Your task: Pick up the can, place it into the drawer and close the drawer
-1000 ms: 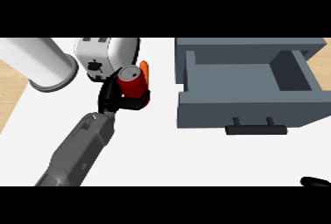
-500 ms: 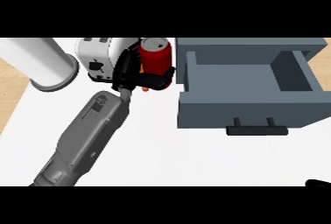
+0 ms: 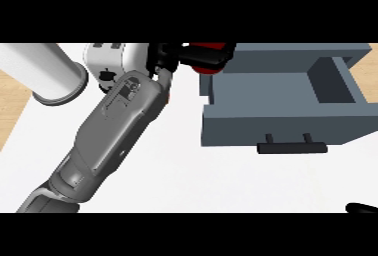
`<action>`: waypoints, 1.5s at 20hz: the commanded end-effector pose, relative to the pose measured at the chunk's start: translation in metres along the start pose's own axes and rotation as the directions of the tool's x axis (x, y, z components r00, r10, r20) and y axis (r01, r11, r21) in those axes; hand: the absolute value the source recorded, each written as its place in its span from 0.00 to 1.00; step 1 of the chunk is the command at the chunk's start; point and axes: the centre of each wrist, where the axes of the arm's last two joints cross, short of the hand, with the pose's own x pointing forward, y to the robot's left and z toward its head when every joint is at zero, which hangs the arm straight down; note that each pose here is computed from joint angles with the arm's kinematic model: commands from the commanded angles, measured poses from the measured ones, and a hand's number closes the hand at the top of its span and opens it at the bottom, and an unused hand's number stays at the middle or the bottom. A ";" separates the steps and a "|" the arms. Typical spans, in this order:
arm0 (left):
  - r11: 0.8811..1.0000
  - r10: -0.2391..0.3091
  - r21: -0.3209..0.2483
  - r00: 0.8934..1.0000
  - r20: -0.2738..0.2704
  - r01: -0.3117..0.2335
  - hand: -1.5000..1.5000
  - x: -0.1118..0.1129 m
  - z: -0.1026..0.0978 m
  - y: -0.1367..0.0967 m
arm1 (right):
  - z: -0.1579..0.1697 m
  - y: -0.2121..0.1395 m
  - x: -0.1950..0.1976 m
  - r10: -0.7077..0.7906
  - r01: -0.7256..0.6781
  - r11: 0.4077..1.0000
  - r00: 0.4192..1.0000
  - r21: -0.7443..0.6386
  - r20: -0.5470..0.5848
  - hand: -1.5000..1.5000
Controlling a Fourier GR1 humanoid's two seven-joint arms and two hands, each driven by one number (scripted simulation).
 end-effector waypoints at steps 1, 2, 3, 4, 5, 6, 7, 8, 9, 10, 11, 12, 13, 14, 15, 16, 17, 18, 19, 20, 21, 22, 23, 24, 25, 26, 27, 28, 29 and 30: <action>0.999 -0.025 -0.022 1.000 0.002 0.025 1.00 0.045 -0.010 -0.026 | -0.007 0.005 -0.010 0.006 -0.006 1.000 1.000 -0.004 -0.013 0.00; 0.999 -0.039 -0.011 0.999 -0.015 0.039 1.00 0.047 -0.022 -0.035 | -0.008 -0.002 -0.008 0.013 -0.013 1.000 1.000 0.003 -0.006 0.00; 0.999 -0.034 -0.026 0.999 0.003 0.034 1.00 0.045 -0.016 -0.038 | -0.010 0.002 0.002 0.000 0.000 1.000 1.000 -0.004 -0.007 0.00; 0.999 -0.024 -0.024 1.000 -0.012 0.024 1.00 0.025 -0.016 -0.038 | 0.006 0.011 -0.012 -0.001 0.001 1.000 1.000 -0.011 0.006 0.00; 0.999 -0.041 -0.014 0.999 -0.018 0.040 1.00 0.052 -0.030 -0.029 | -0.014 -0.007 0.001 0.009 -0.009 1.000 1.000 0.008 0.006 0.00; 0.998 -0.048 -0.035 0.998 -0.036 0.047 1.00 0.058 -0.030 -0.051 | -0.012 0.008 0.001 -0.011 0.011 1.000 1.000 -0.007 0.001 0.00; 0.998 -0.057 -0.009 0.998 -0.012 0.057 1.00 0.059 -0.027 -0.059 | -0.004 0.002 -0.005 0.010 -0.010 1.000 1.000 0.006 -0.007 0.00; 0.998 -0.054 -0.021 0.998 -0.037 0.054 1.00 0.060 -0.033 -0.056 | -0.003 0.001 0.006 0.014 -0.014 1.000 1.000 0.012 0.000 0.00; 0.998 -0.065 -0.018 0.997 -0.039 0.064 1.00 0.060 -0.031 -0.061 | -0.001 -0.001 0.005 -0.003 0.003 1.000 1.000 0.004 0.005 0.00; 0.998 -0.066 -0.011 0.997 -0.039 0.066 1.00 0.075 -0.036 -0.062 | 0.004 0.004 -0.011 -0.005 0.005 1.000 1.000 -0.011 0.013 0.00; 0.996 -0.085 -0.021 0.996 -0.039 0.085 1.00 0.071 -0.042 -0.063 | -0.009 0.006 0.004 -0.006 0.006 1.000 1.000 0.016 0.011 0.00; 0.995 -0.094 -0.021 0.995 -0.033 0.094 1.00 0.067 -0.035 -0.070 | -0.011 -0.007 0.011 -0.004 0.003 1.000 1.000 0.024 0.031 0.00; 0.995 -0.100 -0.019 0.994 -0.046 0.099 1.00 0.071 -0.044 -0.067 | -0.015 0.007 0.002 -0.031 0.031 0.999 0.999 0.008 0.030 0.00; 0.994 -0.110 -0.012 0.993 -0.039 0.110 1.00 0.074 -0.044 -0.069 | -0.020 0.002 0.006 -0.012 0.012 1.000 1.000 0.012 0.018 0.00; 0.994 -0.107 -0.020 0.993 -0.053 0.106 1.00 0.080 -0.043 -0.074 | -0.005 0.006 0.016 -0.008 0.008 1.000 1.000 0.018 0.008 0.00; 0.991 -0.134 0.008 0.990 -0.046 0.134 1.00 0.075 -0.044 -0.076 | -0.013 0.009 0.012 -0.013 0.012 0.999 1.000 0.037 0.027 0.00; 0.993 -0.116 -0.008 0.992 -0.051 0.115 1.00 0.062 -0.045 -0.068 | -0.020 -0.003 0.011 -0.018 0.017 0.999 1.000 0.044 0.025 0.00; 0.991 -0.133 0.018 0.989 -0.065 0.135 1.00 0.077 -0.042 -0.082 | -0.012 0.015 0.016 -0.015 0.015 0.999 1.000 0.050 0.013 0.00; 0.989 -0.142 0.029 0.988 -0.060 0.144 1.00 0.090 -0.046 -0.085 | -0.028 -0.001 0.014 -0.019 0.016 0.999 0.999 0.050 0.050 0.00; 0.989 -0.145 -0.008 0.988 -0.057 0.145 1.00 0.080 -0.047 -0.079 | -0.029 0.010 0.019 -0.008 0.008 0.999 1.000 0.033 0.018 0.00; 0.988 -0.150 0.026 0.988 -0.046 0.151 1.00 0.088 -0.047 -0.084 | -0.018 0.014 0.018 -0.013 0.011 0.998 0.999 0.056 0.033 0.00; 0.989 -0.144 0.022 0.988 -0.059 0.145 1.00 0.071 -0.047 -0.078 | -0.017 0.014 0.009 -0.019 0.017 0.999 0.999 0.045 0.026 0.00; 0.988 -0.149 0.030 0.987 -0.055 0.151 1.00 0.074 -0.049 -0.077 | -0.019 0.018 0.017 0.008 -0.008 0.999 1.000 0.034 0.029 0.00; 0.985 -0.165 0.049 0.986 -0.037 0.167 1.00 0.070 -0.047 -0.079 | -0.030 0.006 0.017 -0.002 -0.001 0.998 0.999 0.066 0.034 0.00; 0.982 -0.177 0.065 0.984 -0.031 0.179 1.00 0.085 -0.049 -0.084 | -0.027 0.021 0.005 -0.003 0.002 0.999 1.000 0.041 0.016 0.00; 0.985 -0.148 0.084 0.987 -0.059 0.152 1.00 0.081 -0.048 -0.083 | -0.028 0.014 0.010 -0.011 0.009 0.998 1.000 0.068 0.028 0.00; 0.981 -0.160 0.102 0.985 -0.072 0.166 0.00 0.076 -0.050 -0.079 | -0.019 0.015 0.003 0.003 -0.004 0.998 1.000 0.058 0.020 0.00; 0.977 -0.168 0.124 0.984 -0.058 0.174 0.00 0.075 -0.051 -0.079 | -0.028 0.018 0.022 -0.021 0.019 0.998 0.999 0.061 0.033 0.00; 0.972 -0.186 0.134 0.981 -0.057 0.192 0.00 0.079 -0.049 -0.084 | -0.019 0.017 0.022 0.003 -0.007 0.997 0.999 0.073 0.053 0.00; 0.975 -0.165 0.143 0.985 -0.051 0.170 0.00 0.069 -0.049 -0.079 | -0.034 0.010 0.017 -0.004 0.001 0.997 0.999 0.072 0.042 0.00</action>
